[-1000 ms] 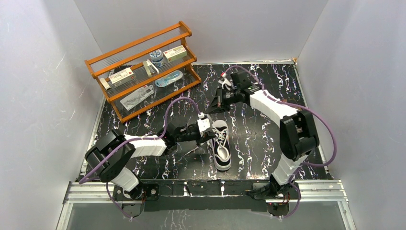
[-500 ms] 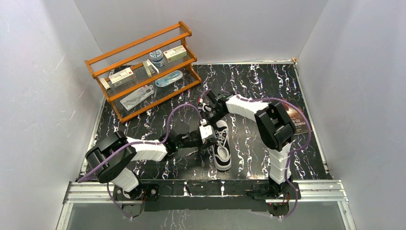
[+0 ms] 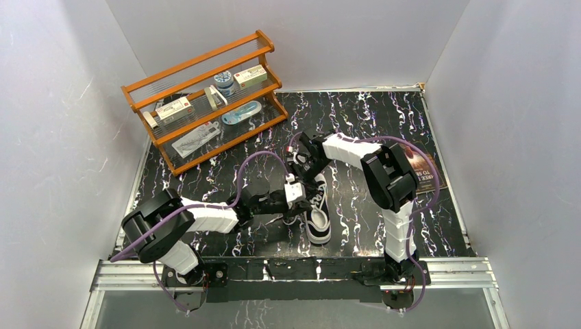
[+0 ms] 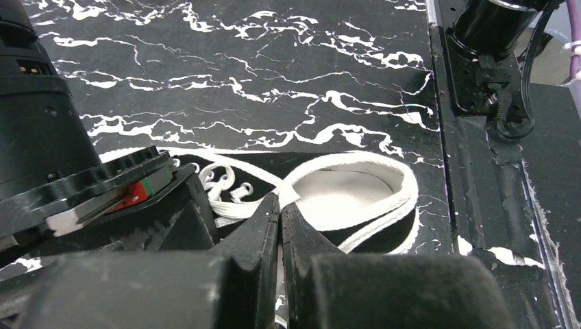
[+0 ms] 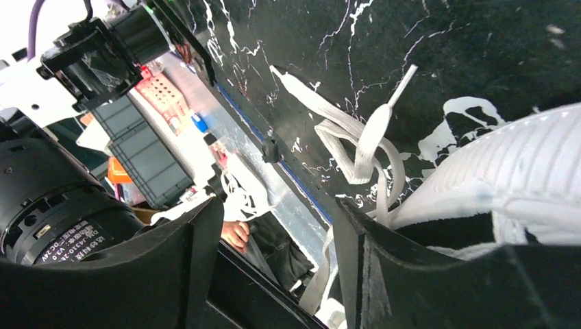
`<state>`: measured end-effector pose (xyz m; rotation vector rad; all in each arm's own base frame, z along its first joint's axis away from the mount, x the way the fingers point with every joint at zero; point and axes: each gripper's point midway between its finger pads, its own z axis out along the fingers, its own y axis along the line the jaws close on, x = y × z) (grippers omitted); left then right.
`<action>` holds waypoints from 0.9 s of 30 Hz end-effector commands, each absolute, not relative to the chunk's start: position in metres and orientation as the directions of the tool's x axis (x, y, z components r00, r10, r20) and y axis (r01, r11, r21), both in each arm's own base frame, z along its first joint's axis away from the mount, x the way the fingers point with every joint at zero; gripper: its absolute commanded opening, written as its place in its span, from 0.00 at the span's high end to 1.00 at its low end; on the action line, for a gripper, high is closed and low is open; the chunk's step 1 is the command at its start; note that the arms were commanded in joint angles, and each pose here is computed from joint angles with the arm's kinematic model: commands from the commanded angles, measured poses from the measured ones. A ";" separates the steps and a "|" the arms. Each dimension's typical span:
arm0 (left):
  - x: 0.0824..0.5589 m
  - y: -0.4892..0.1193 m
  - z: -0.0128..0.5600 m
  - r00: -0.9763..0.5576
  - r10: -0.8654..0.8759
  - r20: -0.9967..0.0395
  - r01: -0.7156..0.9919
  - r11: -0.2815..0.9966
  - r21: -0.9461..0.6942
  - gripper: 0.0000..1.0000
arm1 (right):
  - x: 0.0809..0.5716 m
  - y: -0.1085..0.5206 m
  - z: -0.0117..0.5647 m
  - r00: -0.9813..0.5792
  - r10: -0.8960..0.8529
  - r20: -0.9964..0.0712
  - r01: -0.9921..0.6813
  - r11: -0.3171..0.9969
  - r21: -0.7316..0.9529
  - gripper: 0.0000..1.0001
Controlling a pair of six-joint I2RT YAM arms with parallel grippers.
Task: Tie the shoes
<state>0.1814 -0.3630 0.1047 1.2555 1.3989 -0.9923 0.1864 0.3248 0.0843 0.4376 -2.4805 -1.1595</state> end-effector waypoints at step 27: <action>0.221 -0.361 0.105 -0.382 0.174 -0.907 0.902 0.285 -0.325 1.00 | 0.184 0.249 0.193 -0.431 -0.391 -0.813 -0.857 0.459 0.234 0.05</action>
